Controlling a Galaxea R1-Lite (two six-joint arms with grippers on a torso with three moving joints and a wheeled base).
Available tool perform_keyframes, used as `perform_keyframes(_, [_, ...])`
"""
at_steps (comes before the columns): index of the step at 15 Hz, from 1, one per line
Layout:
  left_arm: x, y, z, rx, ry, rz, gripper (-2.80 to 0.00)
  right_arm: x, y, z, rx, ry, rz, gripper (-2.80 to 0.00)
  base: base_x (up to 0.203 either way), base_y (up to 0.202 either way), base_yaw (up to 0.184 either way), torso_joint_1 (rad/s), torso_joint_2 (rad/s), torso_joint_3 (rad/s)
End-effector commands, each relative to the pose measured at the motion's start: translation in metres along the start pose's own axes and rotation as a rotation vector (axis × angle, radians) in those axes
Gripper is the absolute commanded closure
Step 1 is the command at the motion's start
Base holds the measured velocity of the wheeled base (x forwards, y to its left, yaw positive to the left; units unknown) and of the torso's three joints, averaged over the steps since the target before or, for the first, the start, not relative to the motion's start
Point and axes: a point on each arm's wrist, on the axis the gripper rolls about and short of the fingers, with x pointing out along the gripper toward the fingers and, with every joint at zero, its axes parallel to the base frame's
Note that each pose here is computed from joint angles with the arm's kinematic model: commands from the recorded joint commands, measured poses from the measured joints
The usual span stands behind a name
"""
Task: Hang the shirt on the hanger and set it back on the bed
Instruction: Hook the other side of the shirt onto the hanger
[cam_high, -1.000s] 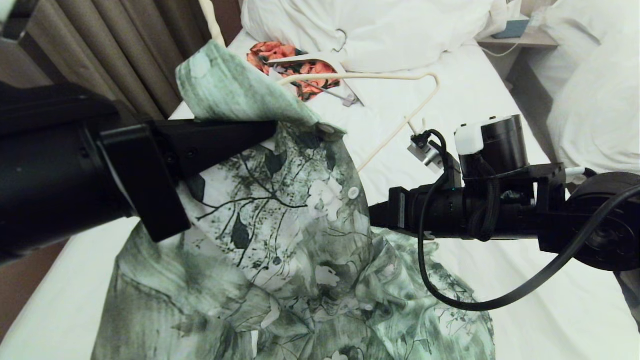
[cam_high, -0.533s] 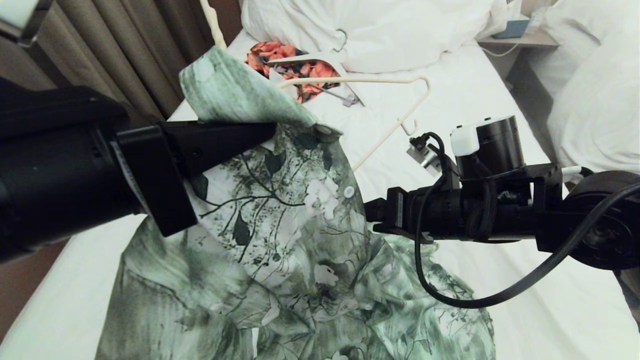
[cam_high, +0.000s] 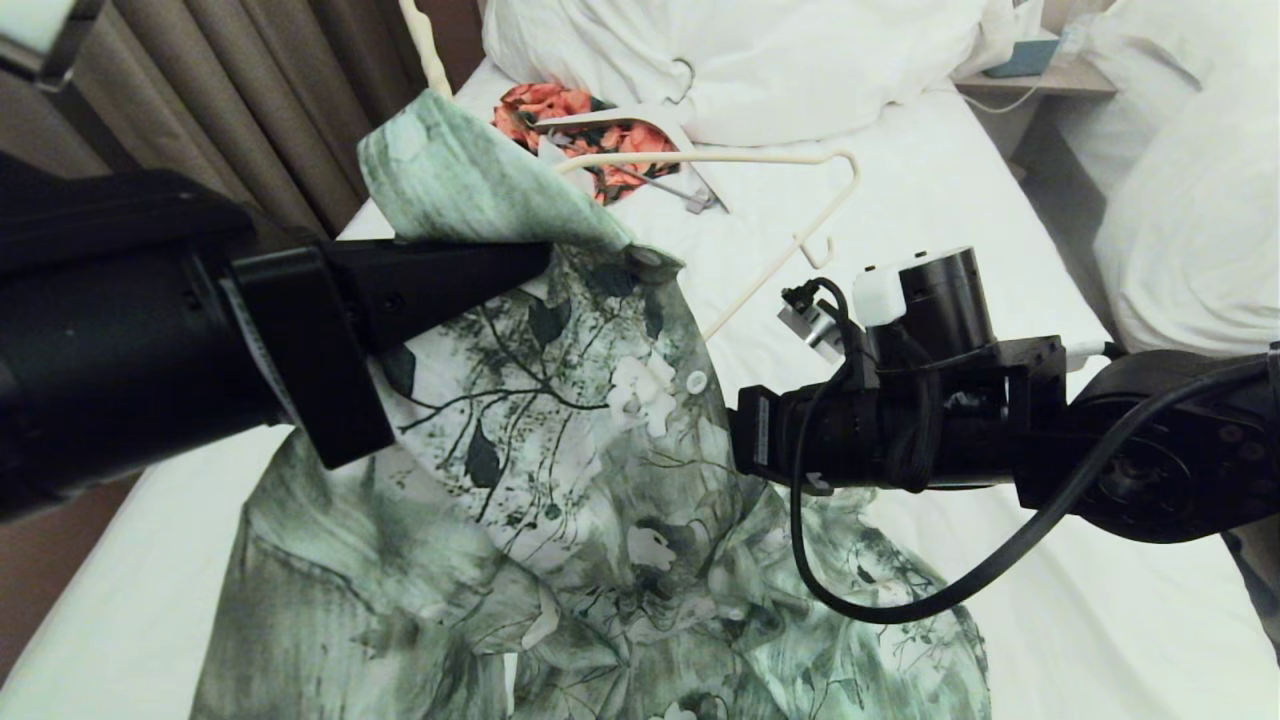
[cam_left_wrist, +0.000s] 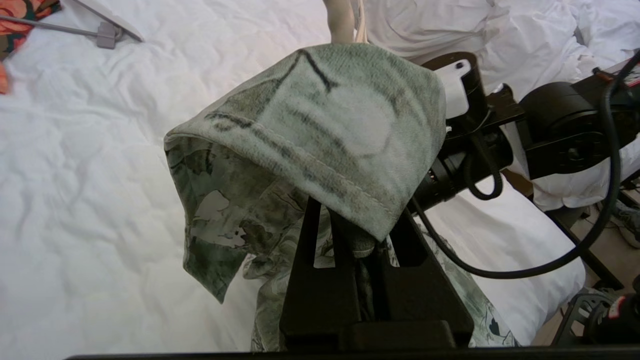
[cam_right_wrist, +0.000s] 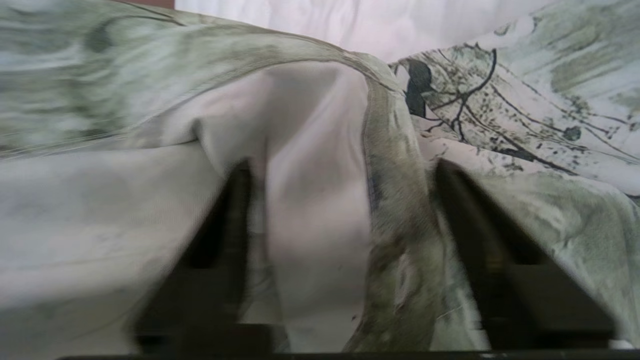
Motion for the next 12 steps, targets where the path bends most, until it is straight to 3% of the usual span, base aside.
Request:
perform_keyframes(1, [0.0, 0.0, 0.0, 0.0, -0.001, 0.002, 0.0, 0.003, -0.001, -0.001, 0.004, 0.008, -0.002, 0.0, 0.0, 0.0, 0.0, 0.0, 0.0, 0.0])
perform_keyframes(9, [0.002, 0.0, -0.001, 0.001, 0.007, 0.004, 0.0, -0.011, -0.01, 0.01, 0.026, -0.036, -0.027, 0.0, 0.0, 0.0, 0.0, 0.0, 0.0, 0.0])
perform_keyframes(12, [0.013, 0.004, -0.008, 0.005, 0.04, 0.032, 0.0, -0.028, -0.023, 0.024, 0.101, -0.09, -0.06, 0.0, 0.0, 0.0, 0.0, 0.0, 0.0, 0.0])
